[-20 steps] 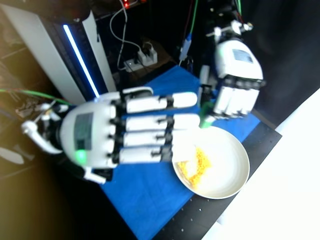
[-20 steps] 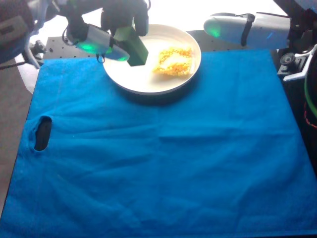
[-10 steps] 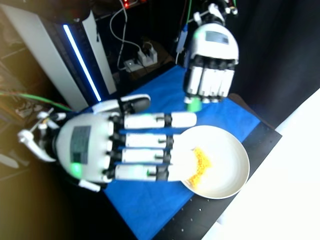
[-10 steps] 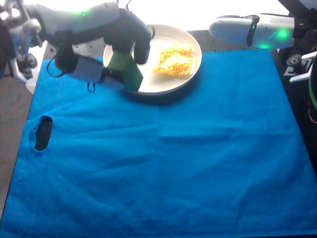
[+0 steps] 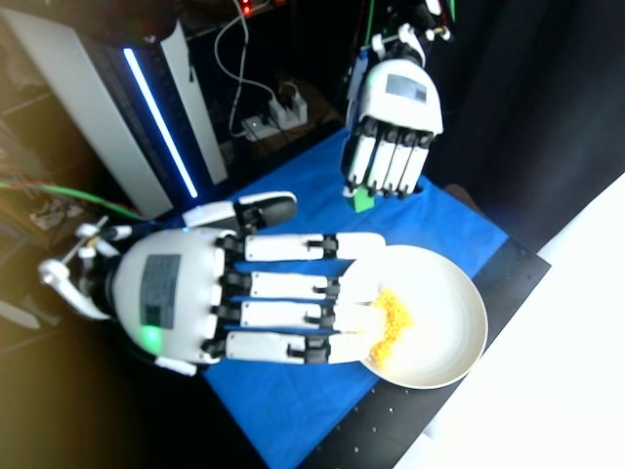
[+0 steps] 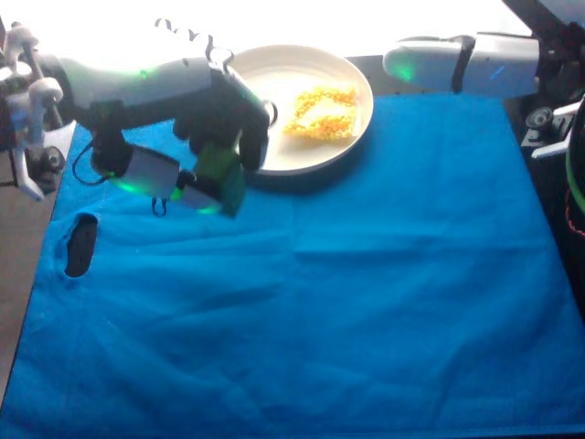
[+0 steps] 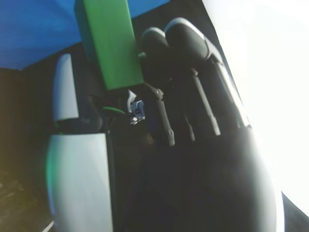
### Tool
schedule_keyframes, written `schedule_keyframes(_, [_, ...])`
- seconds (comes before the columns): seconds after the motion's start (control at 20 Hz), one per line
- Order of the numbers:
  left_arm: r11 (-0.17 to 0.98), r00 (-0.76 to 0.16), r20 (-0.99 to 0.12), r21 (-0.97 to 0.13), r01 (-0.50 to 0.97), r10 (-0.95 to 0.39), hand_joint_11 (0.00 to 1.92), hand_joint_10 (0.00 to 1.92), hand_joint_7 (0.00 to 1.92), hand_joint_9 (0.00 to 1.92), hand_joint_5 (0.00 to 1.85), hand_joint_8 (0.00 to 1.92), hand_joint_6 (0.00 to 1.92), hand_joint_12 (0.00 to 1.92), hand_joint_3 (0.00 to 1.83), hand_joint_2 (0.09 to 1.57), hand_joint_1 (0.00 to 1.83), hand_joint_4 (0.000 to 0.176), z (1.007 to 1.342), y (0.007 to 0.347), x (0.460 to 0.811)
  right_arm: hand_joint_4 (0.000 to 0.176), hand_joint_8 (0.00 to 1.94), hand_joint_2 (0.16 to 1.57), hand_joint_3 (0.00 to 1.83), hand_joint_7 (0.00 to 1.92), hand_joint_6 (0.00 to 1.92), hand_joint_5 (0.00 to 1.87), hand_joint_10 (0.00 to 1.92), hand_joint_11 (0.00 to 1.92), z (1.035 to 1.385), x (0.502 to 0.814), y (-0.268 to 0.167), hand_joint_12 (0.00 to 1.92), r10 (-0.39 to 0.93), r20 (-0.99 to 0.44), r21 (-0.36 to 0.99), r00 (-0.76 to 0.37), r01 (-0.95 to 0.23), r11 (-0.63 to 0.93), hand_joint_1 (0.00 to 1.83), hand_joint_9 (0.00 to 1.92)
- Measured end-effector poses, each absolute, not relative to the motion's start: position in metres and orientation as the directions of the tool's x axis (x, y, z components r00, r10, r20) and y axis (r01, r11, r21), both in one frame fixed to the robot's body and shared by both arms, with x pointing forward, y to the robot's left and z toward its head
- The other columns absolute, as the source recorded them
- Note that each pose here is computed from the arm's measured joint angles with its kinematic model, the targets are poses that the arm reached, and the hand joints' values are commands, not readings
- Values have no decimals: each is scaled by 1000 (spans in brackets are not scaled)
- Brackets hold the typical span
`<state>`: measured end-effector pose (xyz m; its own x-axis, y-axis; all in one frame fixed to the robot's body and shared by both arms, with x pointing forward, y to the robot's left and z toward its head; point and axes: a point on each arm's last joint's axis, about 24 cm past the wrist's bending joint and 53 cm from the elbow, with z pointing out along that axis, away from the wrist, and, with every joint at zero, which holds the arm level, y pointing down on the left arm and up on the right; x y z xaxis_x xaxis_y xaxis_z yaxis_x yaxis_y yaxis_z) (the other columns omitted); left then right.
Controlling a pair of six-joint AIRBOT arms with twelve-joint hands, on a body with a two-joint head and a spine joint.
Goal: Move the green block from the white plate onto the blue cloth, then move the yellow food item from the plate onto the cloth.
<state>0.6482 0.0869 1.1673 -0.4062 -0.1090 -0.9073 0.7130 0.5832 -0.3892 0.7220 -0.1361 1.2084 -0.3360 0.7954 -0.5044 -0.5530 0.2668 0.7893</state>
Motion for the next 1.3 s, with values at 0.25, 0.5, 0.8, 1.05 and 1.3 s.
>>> schedule_keyframes(0.25, [608,-448,-889,-408,681,-94,898,1006,1002,1002,943,1124,825,1348,5,1118,1280,0,1148,94,648,40,2,876,0,510,2,196,0,0,1207,723,-136,541,796,-504,789,-335,-552,268,588,314])
schedule_keyframes(0.5, [626,-492,-866,-435,647,-93,918,868,1049,1110,991,1101,742,1281,1,1102,1273,0,1124,97,651,27,2,902,4,532,2,181,7,12,1205,723,-136,604,795,-504,792,-338,-548,269,617,354])
schedule_keyframes(0.8, [642,-516,-850,-452,619,-101,726,1158,962,923,916,1253,842,1560,0,1142,1255,0,1114,100,657,22,7,918,6,522,5,197,0,1,1204,722,-135,596,793,-505,791,-340,-549,269,614,338])
schedule_keyframes(1.05, [637,-525,-843,-468,612,-114,369,900,646,563,707,632,577,1410,0,1037,1035,0,1115,100,657,39,8,901,0,531,7,210,3,3,1204,722,-135,603,793,-505,791,-339,-549,269,605,324])
schedule_keyframes(1.3, [618,-530,-839,-485,619,-128,334,473,879,727,843,39,6,1388,0,816,959,4,1119,97,654,32,0,926,2,489,0,205,0,0,1204,722,-135,641,793,-505,791,-340,-549,269,589,324])
